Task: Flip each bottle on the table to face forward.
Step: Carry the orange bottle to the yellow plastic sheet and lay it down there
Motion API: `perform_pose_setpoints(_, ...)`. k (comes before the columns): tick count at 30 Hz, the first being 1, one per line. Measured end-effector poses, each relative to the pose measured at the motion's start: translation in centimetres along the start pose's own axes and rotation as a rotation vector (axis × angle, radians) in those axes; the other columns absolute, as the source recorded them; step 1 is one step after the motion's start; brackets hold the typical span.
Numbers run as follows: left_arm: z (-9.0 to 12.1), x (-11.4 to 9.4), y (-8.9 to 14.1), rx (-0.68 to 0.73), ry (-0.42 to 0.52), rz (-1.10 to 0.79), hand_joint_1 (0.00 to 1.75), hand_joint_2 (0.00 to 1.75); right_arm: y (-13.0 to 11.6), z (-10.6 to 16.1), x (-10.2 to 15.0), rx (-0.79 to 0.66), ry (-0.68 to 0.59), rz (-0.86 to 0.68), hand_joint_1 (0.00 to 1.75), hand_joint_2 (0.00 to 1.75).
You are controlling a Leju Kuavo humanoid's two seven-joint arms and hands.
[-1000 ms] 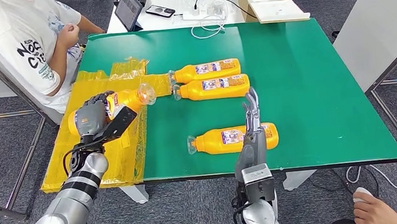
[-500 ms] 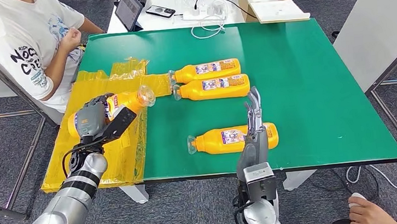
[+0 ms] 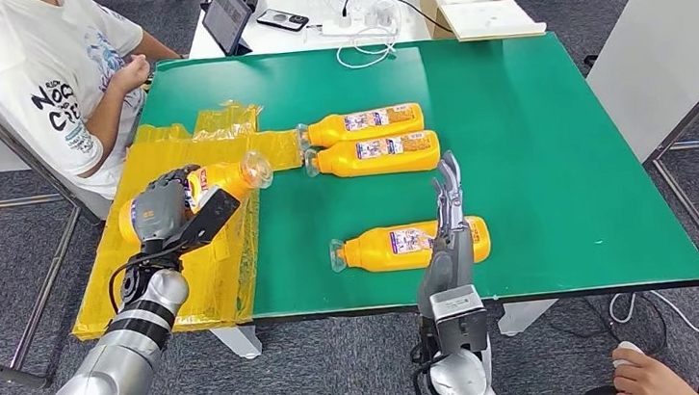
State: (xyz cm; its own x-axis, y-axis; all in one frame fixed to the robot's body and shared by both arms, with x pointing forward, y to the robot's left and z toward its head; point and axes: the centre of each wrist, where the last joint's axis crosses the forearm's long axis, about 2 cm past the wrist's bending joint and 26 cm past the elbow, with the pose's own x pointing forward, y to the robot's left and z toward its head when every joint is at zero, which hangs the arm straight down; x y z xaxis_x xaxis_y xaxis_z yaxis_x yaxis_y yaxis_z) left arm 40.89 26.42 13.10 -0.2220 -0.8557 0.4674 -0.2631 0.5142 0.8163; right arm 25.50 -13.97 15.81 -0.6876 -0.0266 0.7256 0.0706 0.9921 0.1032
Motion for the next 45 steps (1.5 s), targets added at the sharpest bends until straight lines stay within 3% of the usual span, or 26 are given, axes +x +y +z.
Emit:
perform_pose_setpoints(11,-0.1,-0.1,0.0,-0.028,0.01,-0.016,1.75,1.75,0.0,0.0,0.0,0.0,0.009,-0.002,0.0,0.0)
perform_pose_setpoints(15,0.2,-1.5,-0.6,-0.384,0.091,-0.214,1.75,1.75,0.1,0.0,-0.4,0.006,0.059,-0.024,0.0,0.0)
perform_pose_setpoints(17,0.9,-2.4,-1.0,-0.488,0.109,-0.275,1.75,1.75,0.1,0.0,-0.6,0.007,0.07,-0.027,0.0,0.0)
perform_pose_setpoints(38,0.5,-3.5,-0.6,-0.556,0.114,-0.365,1.75,1.75,-0.1,0.4,-1.3,0.005,0.1,-0.013,0.0,0.0)
perform_pose_setpoints(39,0.5,-3.5,-0.6,-0.555,0.113,-0.368,1.5,1.75,-0.1,0.4,-1.3,0.005,0.099,-0.012,0.0,0.0)
perform_pose_setpoints(40,0.5,-3.5,-0.6,-0.554,0.112,-0.37,1.06,1.75,-0.1,0.4,-1.3,0.004,0.098,-0.011,0.0,0.0)
perform_pose_setpoints(42,0.5,-3.5,-0.6,-0.553,0.112,-0.374,0.19,0.87,-0.2,0.4,-1.4,0.004,0.096,-0.009,0.0,0.0)
perform_pose_setpoints(43,0.5,-3.5,-0.6,-0.557,0.114,-0.373,0.0,0.44,-0.2,0.4,-1.4,0.003,0.095,-0.008,0.0,0.0)
perform_pose_setpoints(44,0.5,-3.6,-0.6,-0.563,0.118,-0.368,0.0,0.0,-0.2,0.4,-1.4,0.003,0.095,-0.007,0.0,0.0)
perform_pose_setpoints(45,0.5,-3.6,-0.6,-0.573,0.124,-0.359,0.0,0.0,-0.2,0.4,-1.4,0.002,0.094,-0.006,0.0,0.0)
